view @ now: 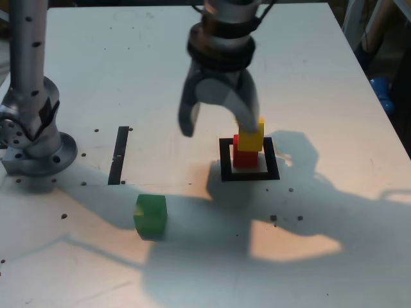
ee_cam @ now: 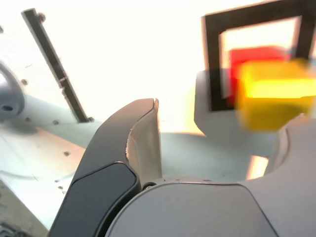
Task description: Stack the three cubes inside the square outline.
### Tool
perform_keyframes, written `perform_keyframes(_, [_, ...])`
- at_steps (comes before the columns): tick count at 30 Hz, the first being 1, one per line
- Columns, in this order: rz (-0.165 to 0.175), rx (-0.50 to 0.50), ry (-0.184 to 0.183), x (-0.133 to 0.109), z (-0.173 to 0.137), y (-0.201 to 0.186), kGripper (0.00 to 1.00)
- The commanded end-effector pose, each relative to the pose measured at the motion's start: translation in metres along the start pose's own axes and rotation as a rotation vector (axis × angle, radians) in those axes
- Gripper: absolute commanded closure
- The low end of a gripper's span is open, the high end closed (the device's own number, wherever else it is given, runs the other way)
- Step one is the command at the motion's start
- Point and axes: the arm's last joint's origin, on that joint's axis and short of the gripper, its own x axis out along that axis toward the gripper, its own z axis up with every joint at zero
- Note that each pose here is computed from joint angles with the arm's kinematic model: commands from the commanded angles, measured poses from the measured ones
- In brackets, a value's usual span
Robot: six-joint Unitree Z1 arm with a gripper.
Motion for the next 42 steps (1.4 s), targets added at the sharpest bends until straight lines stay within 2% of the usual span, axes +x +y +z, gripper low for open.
perform_keyframes(1, [0.009,0.005,-0.002,0.000,-0.011,-0.011,0.01])
perform_keyframes(10, [0.027,-0.001,0.030,0.016,-0.050,-0.052,0.01])
perform_keyframes(21, [-0.005,0.007,0.059,0.049,-0.067,-0.080,0.01])
perform_keyframes(28, [-0.029,0.036,0.085,0.063,-0.066,-0.094,0.04])
perform_keyframes(37, [-0.048,0.053,0.130,0.082,-0.050,-0.104,0.14])
perform_keyframes(42, [-0.056,0.055,0.131,0.087,-0.046,-0.106,0.28])
